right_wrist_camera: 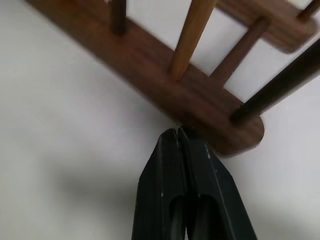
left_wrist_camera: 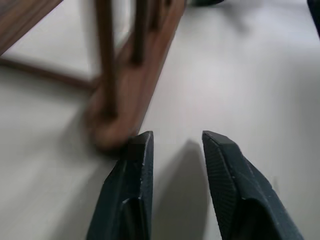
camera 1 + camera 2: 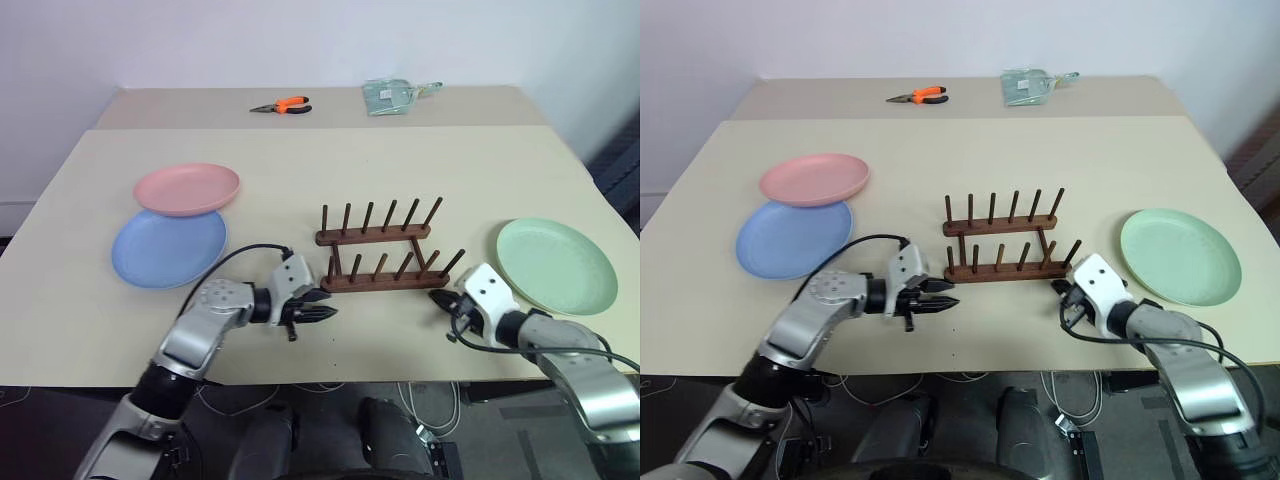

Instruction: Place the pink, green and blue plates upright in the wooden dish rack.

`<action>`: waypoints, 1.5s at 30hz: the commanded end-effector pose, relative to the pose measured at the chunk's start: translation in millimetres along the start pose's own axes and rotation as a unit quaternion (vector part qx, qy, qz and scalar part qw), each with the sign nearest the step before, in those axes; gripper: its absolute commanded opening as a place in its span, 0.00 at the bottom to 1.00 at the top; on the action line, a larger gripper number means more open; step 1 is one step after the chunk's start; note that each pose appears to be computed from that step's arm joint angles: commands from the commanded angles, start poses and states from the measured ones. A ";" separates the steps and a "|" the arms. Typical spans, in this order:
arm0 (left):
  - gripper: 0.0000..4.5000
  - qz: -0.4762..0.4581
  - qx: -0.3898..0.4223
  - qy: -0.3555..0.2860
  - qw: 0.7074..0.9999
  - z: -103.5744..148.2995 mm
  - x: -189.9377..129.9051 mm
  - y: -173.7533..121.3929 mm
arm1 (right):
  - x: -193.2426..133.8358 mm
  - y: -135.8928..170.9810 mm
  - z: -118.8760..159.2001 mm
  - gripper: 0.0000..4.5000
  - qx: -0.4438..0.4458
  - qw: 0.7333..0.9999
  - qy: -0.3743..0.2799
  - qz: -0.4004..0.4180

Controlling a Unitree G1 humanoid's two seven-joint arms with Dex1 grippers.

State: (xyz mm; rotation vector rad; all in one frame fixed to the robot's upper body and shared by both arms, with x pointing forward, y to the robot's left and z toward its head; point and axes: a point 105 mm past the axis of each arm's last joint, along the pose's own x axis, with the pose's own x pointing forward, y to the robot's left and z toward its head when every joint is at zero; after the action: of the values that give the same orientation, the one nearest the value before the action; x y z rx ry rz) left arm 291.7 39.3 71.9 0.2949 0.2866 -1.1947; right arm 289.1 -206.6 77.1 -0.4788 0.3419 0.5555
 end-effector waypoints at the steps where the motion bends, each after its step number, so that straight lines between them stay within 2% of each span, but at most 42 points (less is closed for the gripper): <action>1: 0.34 0.115 0.032 0.023 0.993 -2.1 10.9 35.2 | 15.1 -15.6 0.6 0.00 -0.016 0.999 0.003 -0.045; 4: 0.34 0.187 0.027 0.033 0.981 -5.6 13.8 64.1 | 30.3 -30.8 10.3 0.00 -0.030 0.997 -0.011 -0.076; 8: 0.34 0.196 0.032 0.028 0.980 -4.6 11.8 73.1 | 37.6 -37.7 23.0 0.00 -0.033 0.996 -0.033 -0.072; 11: 0.32 0.174 0.034 -0.002 0.984 3.5 0.1 67.0 | 31.9 -32.3 38.0 0.18 -0.032 0.997 -0.061 -0.035; 12: 0.45 0.168 0.033 -0.011 0.985 6.0 -3.8 64.9 | 29.7 -29.9 41.8 0.28 -0.033 0.997 -0.068 -0.024; 13: 0.52 0.164 0.032 -0.016 0.986 7.2 -6.3 63.6 | 28.4 -28.2 43.9 0.38 -0.033 0.997 -0.072 -0.018; 15: 0.74 0.179 -0.007 -0.097 0.979 34.8 -37.3 70.1 | 19.7 -15.0 62.4 0.62 -0.037 0.993 -0.108 0.018; 17: 0.97 0.281 -0.037 -0.160 0.946 58.6 -79.8 103.2 | 13.1 -1.8 75.7 0.85 -0.043 0.989 -0.133 0.045; 18: 1.00 0.336 -0.048 -0.173 0.925 64.2 -97.6 120.5 | 11.8 2.7 78.1 0.94 -0.046 0.988 -0.137 0.054; 19: 1.00 0.384 -0.055 -0.182 0.904 69.5 -113.4 134.4 | 11.3 5.6 79.3 0.94 -0.049 0.987 -0.138 0.059; 23: 1.00 0.583 -0.131 -0.205 0.775 82.9 -182.4 182.9 | 15.0 13.0 79.9 0.94 -0.051 0.987 -0.138 0.071; 26: 1.00 0.662 -0.213 -0.208 0.688 74.3 -214.3 192.8 | 19.4 13.8 78.1 0.94 -0.055 0.987 -0.135 0.073; 29: 1.00 0.684 -0.302 -0.222 0.625 60.4 -226.0 189.5 | 21.3 14.0 77.3 0.94 -0.058 0.986 -0.134 0.075; 35: 1.00 0.652 -0.453 -0.239 0.558 34.8 -215.1 179.4 | 23.1 13.4 76.8 0.94 -0.063 0.986 -0.135 0.075; 41: 1.00 0.625 -0.521 -0.249 0.526 18.1 -206.4 179.7 | 23.4 12.9 78.5 0.94 -0.065 0.986 -0.139 0.067; 44: 0.82 0.610 -0.547 -0.256 0.513 12.2 -202.7 181.3 | 22.5 12.4 77.3 0.96 -0.067 0.986 -0.138 0.061; 45: 0.71 0.607 -0.551 -0.257 0.512 11.8 -201.5 181.6 | 22.0 12.4 76.7 0.96 -0.068 0.986 -0.137 0.060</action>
State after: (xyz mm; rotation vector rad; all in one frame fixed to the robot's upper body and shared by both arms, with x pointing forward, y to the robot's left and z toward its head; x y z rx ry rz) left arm 391.5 269.7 152.7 -0.8822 0.2388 0.5285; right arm 314.3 -150.9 116.5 -0.4908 0.1237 0.7594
